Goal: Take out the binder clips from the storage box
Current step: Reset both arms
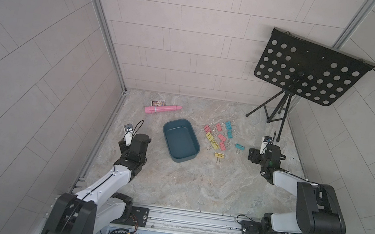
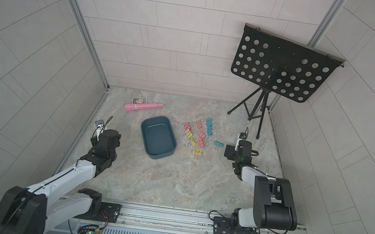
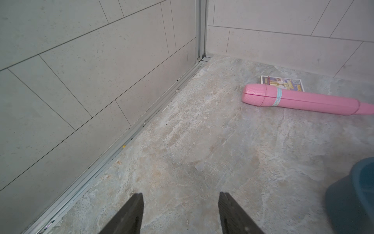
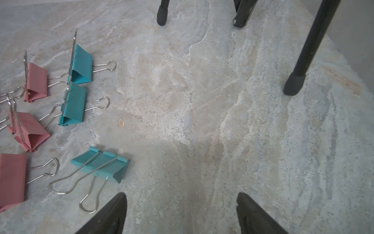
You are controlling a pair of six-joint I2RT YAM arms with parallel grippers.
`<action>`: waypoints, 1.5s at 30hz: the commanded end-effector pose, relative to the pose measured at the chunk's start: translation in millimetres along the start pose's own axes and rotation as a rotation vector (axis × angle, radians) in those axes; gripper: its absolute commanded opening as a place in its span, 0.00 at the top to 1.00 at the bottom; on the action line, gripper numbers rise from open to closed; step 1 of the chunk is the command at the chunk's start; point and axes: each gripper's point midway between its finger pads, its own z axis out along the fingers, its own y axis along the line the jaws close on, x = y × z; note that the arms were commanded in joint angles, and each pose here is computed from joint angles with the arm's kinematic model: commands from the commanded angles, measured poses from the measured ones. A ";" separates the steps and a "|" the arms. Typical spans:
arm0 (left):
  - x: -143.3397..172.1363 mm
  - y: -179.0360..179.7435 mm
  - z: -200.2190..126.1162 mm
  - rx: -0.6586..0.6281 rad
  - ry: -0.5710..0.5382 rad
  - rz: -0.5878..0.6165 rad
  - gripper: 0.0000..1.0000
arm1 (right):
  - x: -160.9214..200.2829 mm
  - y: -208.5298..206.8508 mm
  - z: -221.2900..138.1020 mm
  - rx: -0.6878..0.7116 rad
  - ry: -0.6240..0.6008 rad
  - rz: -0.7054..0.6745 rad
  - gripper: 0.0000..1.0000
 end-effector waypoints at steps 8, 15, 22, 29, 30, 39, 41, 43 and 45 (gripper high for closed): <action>-20.5 -41.9 31.3 0.063 -0.061 0.094 0.33 | -33.1 -17.6 -15.1 0.108 -0.307 -0.037 0.00; -23.2 -50.7 37.1 0.093 -0.116 0.144 0.33 | -26.2 -8.5 4.1 0.093 -0.264 -0.080 0.00; -3.8 -55.5 58.4 0.132 -0.084 0.122 0.32 | -27.9 -5.9 5.2 0.088 -0.262 -0.088 0.00; -0.8 -56.3 66.5 0.185 -0.045 0.099 0.25 | -27.6 -6.7 6.3 0.091 -0.260 -0.082 0.00; -1.4 -56.2 66.2 0.185 -0.046 0.098 0.16 | -28.6 -7.6 6.5 0.095 -0.264 -0.080 0.00; -2.0 -56.7 65.1 0.186 -0.051 0.103 0.00 | -27.7 -8.6 6.3 0.101 -0.256 -0.076 0.00; -1.9 -56.6 65.1 0.187 -0.050 0.103 0.00 | -28.0 -9.3 6.3 0.102 -0.258 -0.074 0.00; -2.2 -56.9 65.2 0.187 -0.050 0.103 0.00 | -27.7 -9.2 6.3 0.102 -0.257 -0.075 0.00; -2.3 -57.0 65.1 0.187 -0.051 0.103 0.00 | -27.8 -9.1 6.3 0.102 -0.258 -0.074 0.00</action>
